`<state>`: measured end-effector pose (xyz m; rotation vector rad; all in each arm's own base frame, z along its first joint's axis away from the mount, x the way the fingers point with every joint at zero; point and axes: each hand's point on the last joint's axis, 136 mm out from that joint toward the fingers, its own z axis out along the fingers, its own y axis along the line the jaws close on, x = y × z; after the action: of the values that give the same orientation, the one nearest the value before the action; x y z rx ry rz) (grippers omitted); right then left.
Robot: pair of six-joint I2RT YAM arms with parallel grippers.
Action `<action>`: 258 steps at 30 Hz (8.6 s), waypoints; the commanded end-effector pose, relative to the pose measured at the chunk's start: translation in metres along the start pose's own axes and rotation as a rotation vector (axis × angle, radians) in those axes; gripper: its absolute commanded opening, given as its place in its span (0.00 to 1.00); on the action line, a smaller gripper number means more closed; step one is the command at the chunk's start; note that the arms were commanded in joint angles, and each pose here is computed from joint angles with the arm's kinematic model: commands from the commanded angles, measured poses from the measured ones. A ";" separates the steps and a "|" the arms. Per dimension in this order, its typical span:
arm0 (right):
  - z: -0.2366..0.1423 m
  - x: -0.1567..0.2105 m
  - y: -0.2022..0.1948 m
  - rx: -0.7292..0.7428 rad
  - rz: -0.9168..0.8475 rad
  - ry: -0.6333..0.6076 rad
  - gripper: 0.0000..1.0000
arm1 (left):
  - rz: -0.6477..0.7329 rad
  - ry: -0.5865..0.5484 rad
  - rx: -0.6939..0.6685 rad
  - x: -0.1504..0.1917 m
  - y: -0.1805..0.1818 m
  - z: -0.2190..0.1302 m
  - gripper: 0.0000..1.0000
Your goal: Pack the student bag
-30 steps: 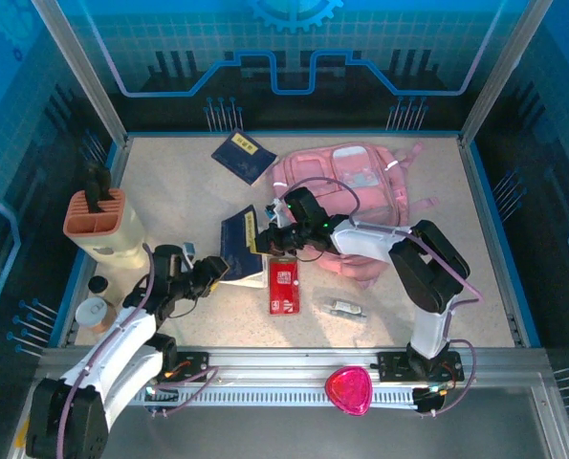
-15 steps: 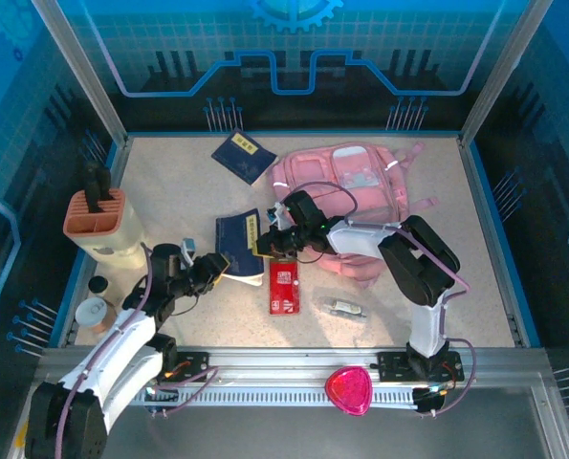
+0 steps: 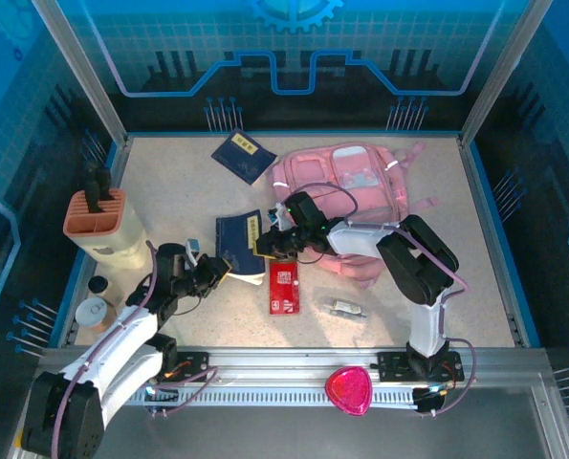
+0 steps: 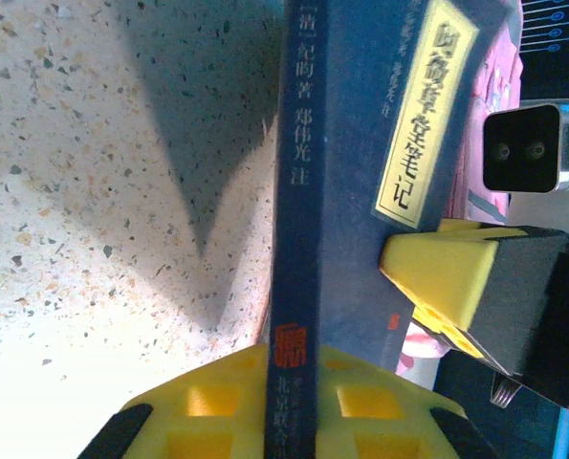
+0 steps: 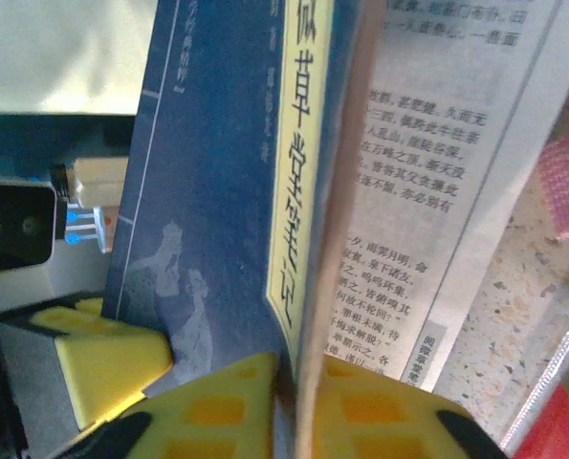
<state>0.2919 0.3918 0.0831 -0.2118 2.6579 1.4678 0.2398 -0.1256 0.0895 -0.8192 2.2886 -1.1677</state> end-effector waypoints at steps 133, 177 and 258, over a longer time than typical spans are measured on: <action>-0.362 0.092 -0.071 0.568 0.244 -0.611 0.00 | 1.503 -0.126 -0.035 0.024 -0.306 0.196 0.00; -0.243 -0.068 -0.137 0.184 0.189 -0.532 0.20 | 1.441 -0.177 0.151 0.007 -0.384 0.150 0.00; -0.273 0.021 -0.042 0.419 -0.125 -0.504 0.83 | 0.949 0.114 0.147 0.014 -0.266 0.167 0.53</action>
<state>0.2691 0.1149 0.1795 0.1421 2.4272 0.7008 0.4044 -0.3717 0.1946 0.5379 2.2272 -0.8274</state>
